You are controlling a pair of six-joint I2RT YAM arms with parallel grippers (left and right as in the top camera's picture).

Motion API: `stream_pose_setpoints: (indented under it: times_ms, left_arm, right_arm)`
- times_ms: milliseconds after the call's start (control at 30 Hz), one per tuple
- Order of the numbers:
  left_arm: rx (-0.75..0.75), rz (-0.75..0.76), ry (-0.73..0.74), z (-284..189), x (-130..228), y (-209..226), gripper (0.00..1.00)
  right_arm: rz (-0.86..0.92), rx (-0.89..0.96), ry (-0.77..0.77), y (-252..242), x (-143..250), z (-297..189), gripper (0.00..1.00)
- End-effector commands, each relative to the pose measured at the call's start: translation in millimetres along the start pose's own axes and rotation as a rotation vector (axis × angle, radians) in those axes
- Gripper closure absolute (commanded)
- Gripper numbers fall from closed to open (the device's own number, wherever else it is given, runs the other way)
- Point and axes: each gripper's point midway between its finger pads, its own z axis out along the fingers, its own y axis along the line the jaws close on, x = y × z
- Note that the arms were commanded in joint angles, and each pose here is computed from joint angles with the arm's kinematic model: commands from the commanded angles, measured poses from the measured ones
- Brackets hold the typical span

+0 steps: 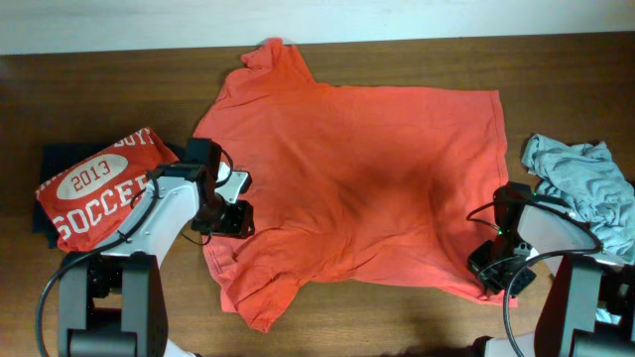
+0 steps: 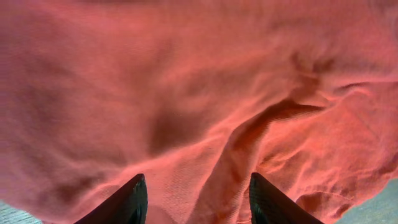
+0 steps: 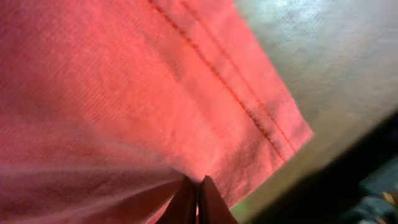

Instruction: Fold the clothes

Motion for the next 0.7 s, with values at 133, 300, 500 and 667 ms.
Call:
stream_pose_setpoints:
  times_ms: [133, 300, 500, 667]
  left_arm:
    - [-0.006, -0.013, 0.010, 2, 2, 2, 0.48]
    - [0.001, -0.007, -0.016, -15, -12, -2, 0.48]
    - [-0.013, 0.026, -0.113, -60, -38, -10, 0.47]
    - [-0.021, 0.022, -0.096, -57, -34, -8, 0.50]
  right_arm:
    - [-0.020, 0.039, -0.070, -10, -25, -14, 0.74]
    - [-0.167, -0.101, -0.088, 18, -35, -38, 0.61]
    - [-0.288, -0.381, -0.189, 63, -49, -109, 0.46]
    - [-0.364, -0.469, -0.164, 76, -40, -120, 0.45]
